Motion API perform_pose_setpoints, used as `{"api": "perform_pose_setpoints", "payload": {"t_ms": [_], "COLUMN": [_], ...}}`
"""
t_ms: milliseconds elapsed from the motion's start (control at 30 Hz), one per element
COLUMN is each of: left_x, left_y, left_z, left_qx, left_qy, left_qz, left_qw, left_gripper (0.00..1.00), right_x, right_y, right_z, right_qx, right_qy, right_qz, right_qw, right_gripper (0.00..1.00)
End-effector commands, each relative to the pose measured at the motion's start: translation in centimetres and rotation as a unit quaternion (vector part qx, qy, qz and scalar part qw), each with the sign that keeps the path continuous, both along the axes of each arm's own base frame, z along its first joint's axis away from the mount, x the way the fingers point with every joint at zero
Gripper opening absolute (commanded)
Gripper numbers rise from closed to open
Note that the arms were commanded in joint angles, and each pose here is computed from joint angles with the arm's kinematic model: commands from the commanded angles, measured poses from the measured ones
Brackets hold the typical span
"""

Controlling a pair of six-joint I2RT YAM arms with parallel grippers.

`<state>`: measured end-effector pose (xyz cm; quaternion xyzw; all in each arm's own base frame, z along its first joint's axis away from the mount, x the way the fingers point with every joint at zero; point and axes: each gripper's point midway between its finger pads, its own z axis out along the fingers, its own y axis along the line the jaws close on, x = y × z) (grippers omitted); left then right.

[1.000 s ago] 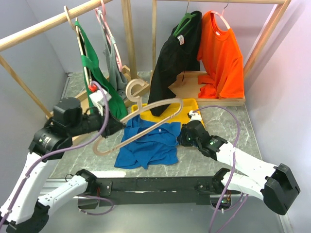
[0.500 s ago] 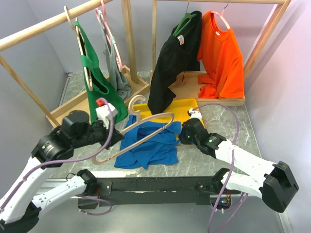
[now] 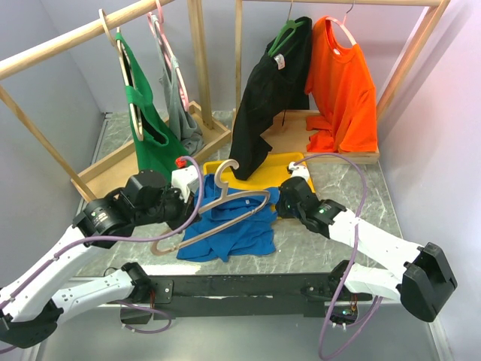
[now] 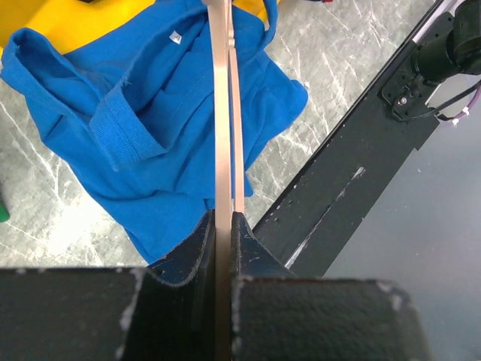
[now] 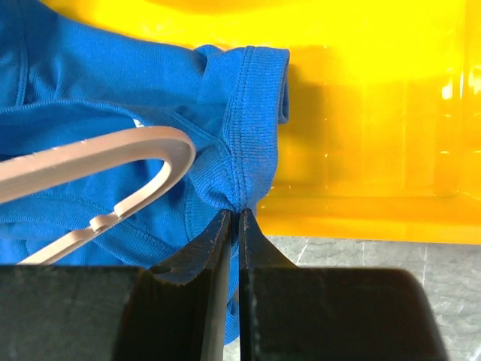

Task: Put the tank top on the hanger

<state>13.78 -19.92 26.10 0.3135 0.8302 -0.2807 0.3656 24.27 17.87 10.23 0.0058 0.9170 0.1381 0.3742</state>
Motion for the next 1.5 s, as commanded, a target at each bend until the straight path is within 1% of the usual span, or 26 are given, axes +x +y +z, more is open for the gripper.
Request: {"api": "perform_pose_setpoints", "payload": {"t_ms": [0,67,333,500,700,833,900,1033,1067,1167,1267,1400,1433,1467], "left_x": [0.3,0.3,-0.9,-1.2,-1.4,-0.8,-0.6,0.7,1.1,1.5,1.5,2.2,2.5,2.4], "left_y": [-0.3,0.0,-0.1,-0.6,-1.0,-1.4,-2.0,-3.3,-4.0,-5.4,-7.2,-8.5,-9.1,-9.3], "left_z": [1.0,1.0,1.3,1.0,0.6,0.2,0.3,0.2,0.7,0.1,-0.2,-0.4,0.4,0.3], "left_qx": [-0.009,-0.007,-0.029,-0.024,-0.016,-0.008,-0.013,-0.017,-0.030,-0.040,-0.058,-0.076,-0.094,-0.100], "left_qy": [-0.020,-0.020,-0.016,-0.006,-0.002,-0.004,-0.006,-0.026,-0.040,-0.050,-0.061,-0.083,-0.101,-0.103], "left_qz": [0.000,0.006,-0.013,-0.026,-0.034,-0.031,-0.041,-0.041,-0.047,-0.073,-0.112,-0.127,-0.131,-0.139], "left_qw": [1.000,1.000,0.999,0.999,0.999,0.999,0.999,0.999,0.998,0.995,0.990,0.985,0.982,0.980], "left_gripper": [0.01,0.01,0.01,0.01,0.01,0.01,0.01,0.01,0.01,0.01,0.01,0.01,0.01,0.01], "right_x": [1.8,1.9,2.6,3.2,3.3,3.0,2.9,2.4,2.4,2.0,1.7,1.4,1.2,1.2], "right_y": [0.1,0.2,0.3,0.1,0.3,0.7,0.9,0.9,0.8,0.4,0.0,-0.3,-0.3,-0.3], "right_z": [2.4,2.3,2.8,3.6,4.8,5.7,6.4,8.0,8.5,10.3,11.1,11.9,12.0,12.3], "right_qx": [-0.004,-0.008,-0.012,-0.018,-0.011,0.003,0.009,0.020,0.023,0.031,0.034,0.040,0.041,0.045], "right_qy": [-0.029,-0.027,-0.029,-0.035,-0.045,-0.049,-0.054,-0.067,-0.073,-0.091,-0.098,-0.104,-0.104,-0.107], "right_qz": [-0.011,-0.007,-0.011,-0.018,-0.011,0.001,0.006,0.011,0.008,0.008,0.007,0.008,0.009,0.008], "right_qw": [1.000,1.000,0.999,0.999,0.999,0.999,0.998,0.997,0.997,0.995,0.995,0.994,0.994,0.993], "right_gripper": [0.09,0.09,0.09,0.09,0.09,0.08,0.07,0.07,0.07,0.06,0.07,0.07,0.07,0.07]}}
